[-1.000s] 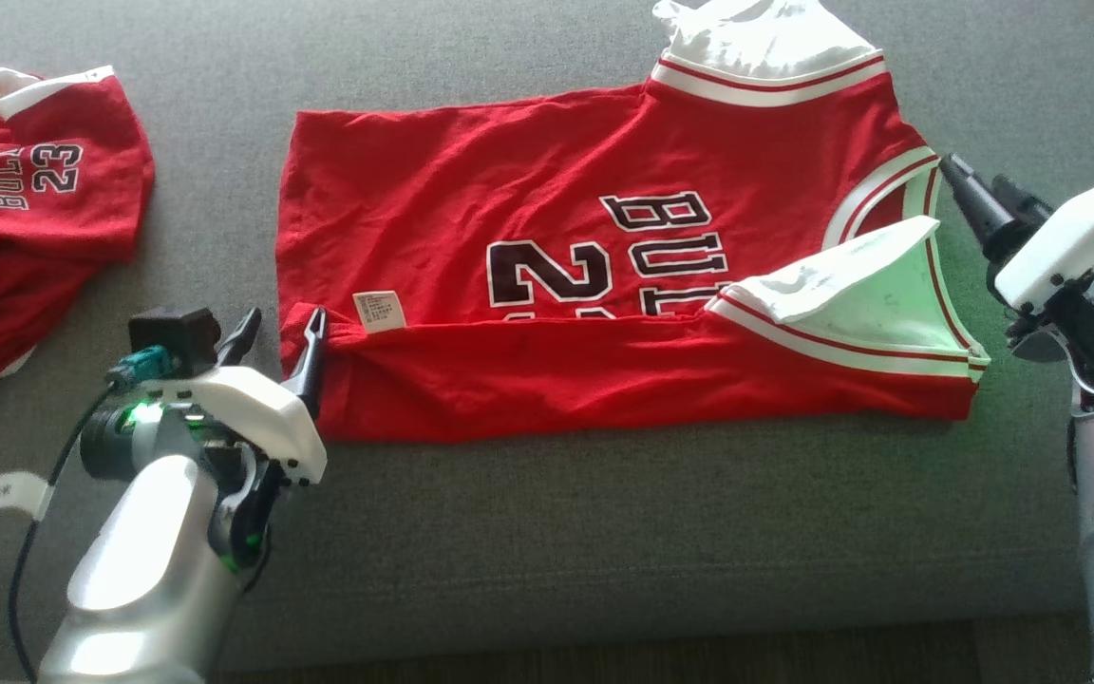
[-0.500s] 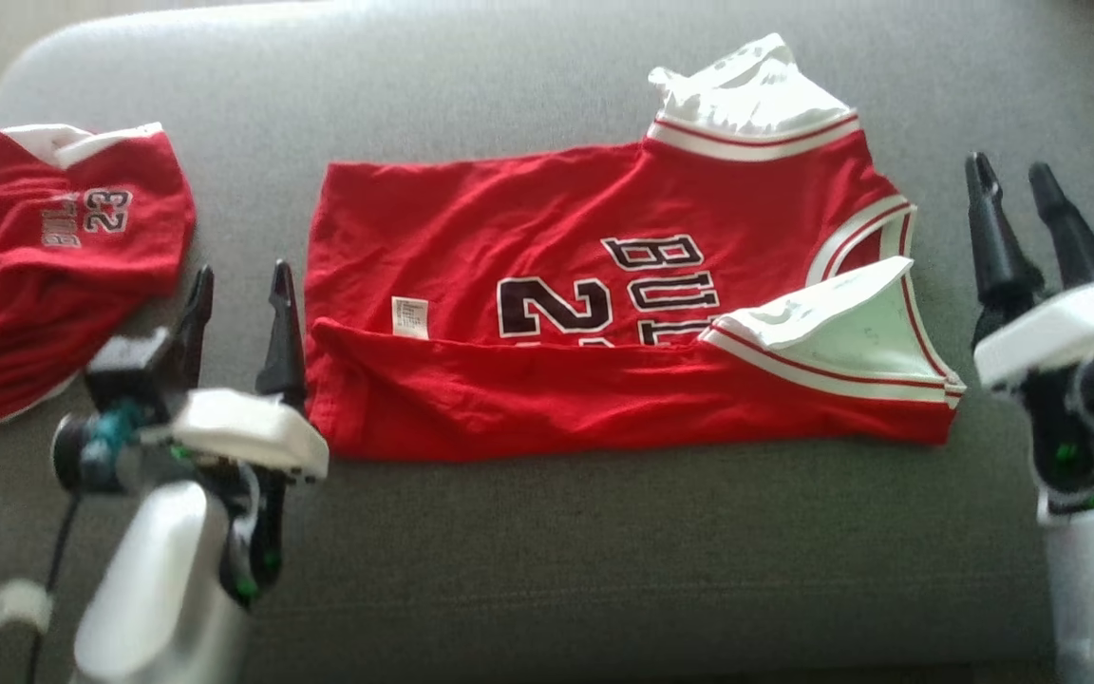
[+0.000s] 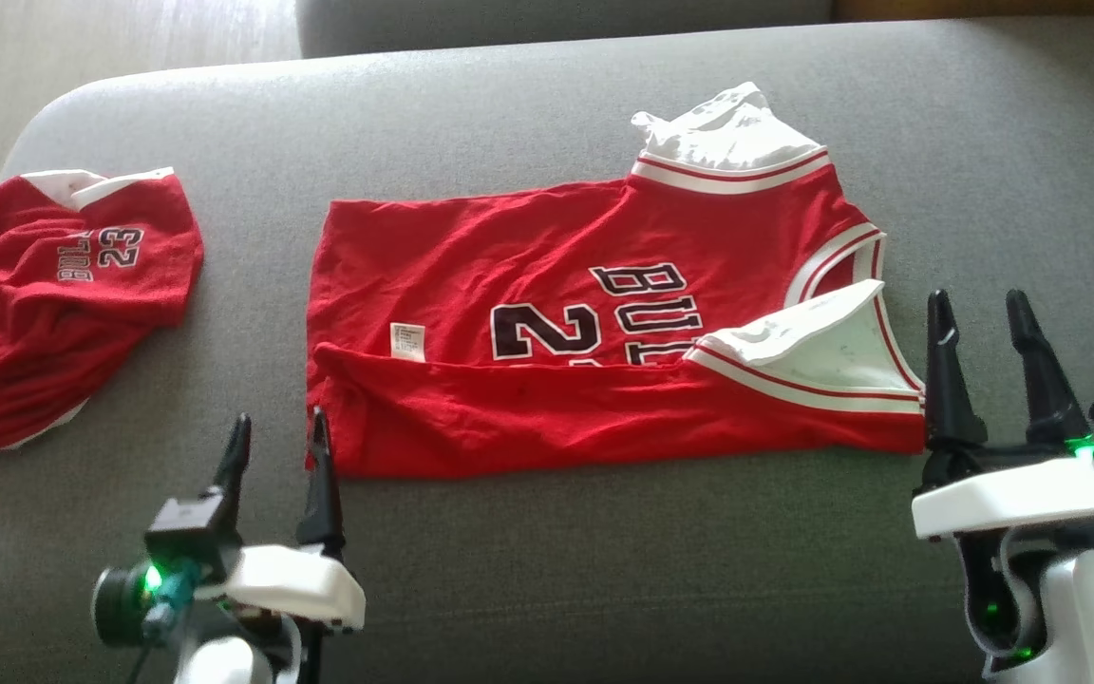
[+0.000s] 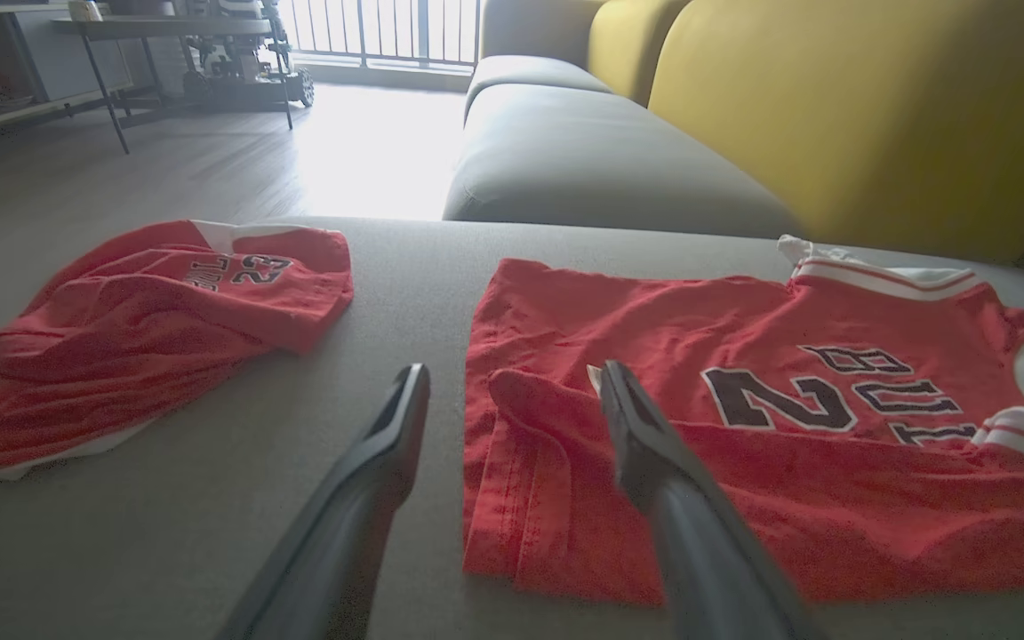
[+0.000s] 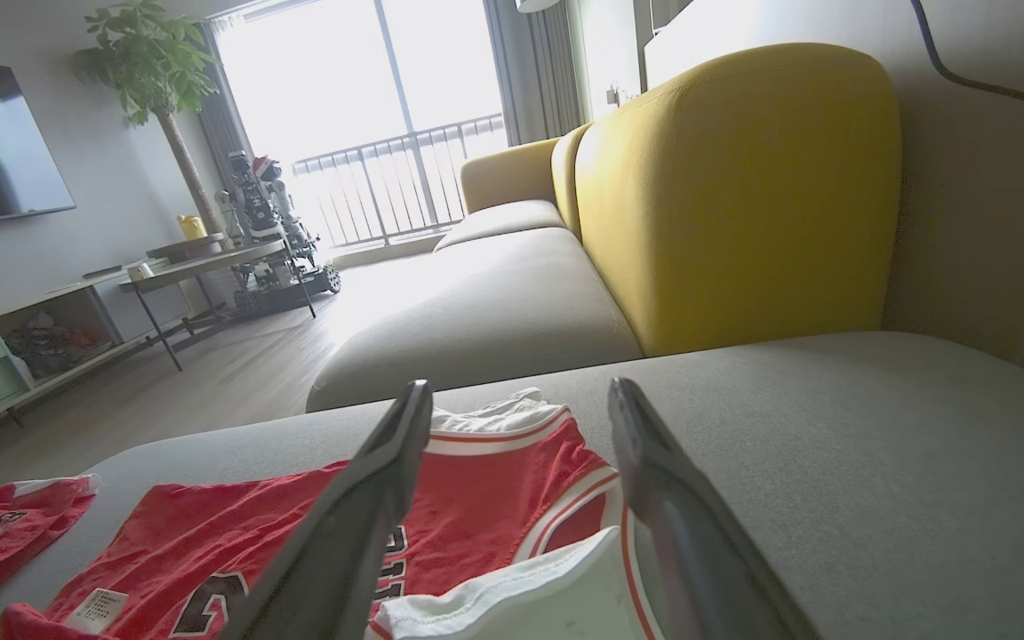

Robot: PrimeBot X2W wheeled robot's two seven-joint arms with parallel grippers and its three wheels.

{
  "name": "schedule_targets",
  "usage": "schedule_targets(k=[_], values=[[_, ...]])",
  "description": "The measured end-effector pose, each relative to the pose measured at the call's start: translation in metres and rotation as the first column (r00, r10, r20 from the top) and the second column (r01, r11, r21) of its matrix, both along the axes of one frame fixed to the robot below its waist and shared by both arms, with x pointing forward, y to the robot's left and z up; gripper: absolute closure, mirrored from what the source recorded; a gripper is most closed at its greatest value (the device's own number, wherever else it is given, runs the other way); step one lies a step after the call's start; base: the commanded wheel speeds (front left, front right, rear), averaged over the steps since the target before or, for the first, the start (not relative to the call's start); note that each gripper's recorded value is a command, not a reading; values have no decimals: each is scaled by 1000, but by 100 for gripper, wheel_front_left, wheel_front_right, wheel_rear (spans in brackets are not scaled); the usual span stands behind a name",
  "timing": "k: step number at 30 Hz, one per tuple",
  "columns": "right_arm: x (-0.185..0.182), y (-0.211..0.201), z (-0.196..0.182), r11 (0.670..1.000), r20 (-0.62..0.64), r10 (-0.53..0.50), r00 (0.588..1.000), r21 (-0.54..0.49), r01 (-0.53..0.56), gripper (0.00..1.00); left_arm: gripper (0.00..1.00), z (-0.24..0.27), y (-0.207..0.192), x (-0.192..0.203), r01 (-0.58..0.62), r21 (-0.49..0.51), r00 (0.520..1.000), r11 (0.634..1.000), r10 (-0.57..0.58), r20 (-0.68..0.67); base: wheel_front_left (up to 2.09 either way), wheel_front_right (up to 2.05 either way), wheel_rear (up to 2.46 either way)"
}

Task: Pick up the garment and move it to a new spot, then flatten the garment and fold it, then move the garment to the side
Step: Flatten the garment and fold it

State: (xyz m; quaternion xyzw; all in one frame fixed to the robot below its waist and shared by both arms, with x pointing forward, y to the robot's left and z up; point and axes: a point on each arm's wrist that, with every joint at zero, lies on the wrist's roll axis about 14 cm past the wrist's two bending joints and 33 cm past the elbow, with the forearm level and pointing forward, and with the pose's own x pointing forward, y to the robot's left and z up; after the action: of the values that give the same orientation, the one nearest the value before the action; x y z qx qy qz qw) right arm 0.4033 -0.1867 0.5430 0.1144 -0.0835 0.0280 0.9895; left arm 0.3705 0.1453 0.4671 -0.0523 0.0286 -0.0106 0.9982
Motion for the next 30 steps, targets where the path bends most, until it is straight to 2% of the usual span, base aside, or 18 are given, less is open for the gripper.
schedule_targets(k=[8,15,20,30], values=[[-9,-5,-4,1000,-9,-24,1000,12,25,0,0,-41,-11,-10,24,3,991,1000,-24,-131,0,0,0],[-13,-15,-9,998,-24,-55,998,11,55,0,0,-77,-1,-6,-42,-47,965,998,29,-259,0,0,0],[-16,-21,-13,997,-36,-74,997,9,75,0,0,-82,-6,9,-60,-96,959,994,30,-283,0,0,0],[-17,-29,-18,995,-52,-98,994,5,99,0,0,-107,-15,7,-59,-100,930,993,18,-366,0,0,0]])
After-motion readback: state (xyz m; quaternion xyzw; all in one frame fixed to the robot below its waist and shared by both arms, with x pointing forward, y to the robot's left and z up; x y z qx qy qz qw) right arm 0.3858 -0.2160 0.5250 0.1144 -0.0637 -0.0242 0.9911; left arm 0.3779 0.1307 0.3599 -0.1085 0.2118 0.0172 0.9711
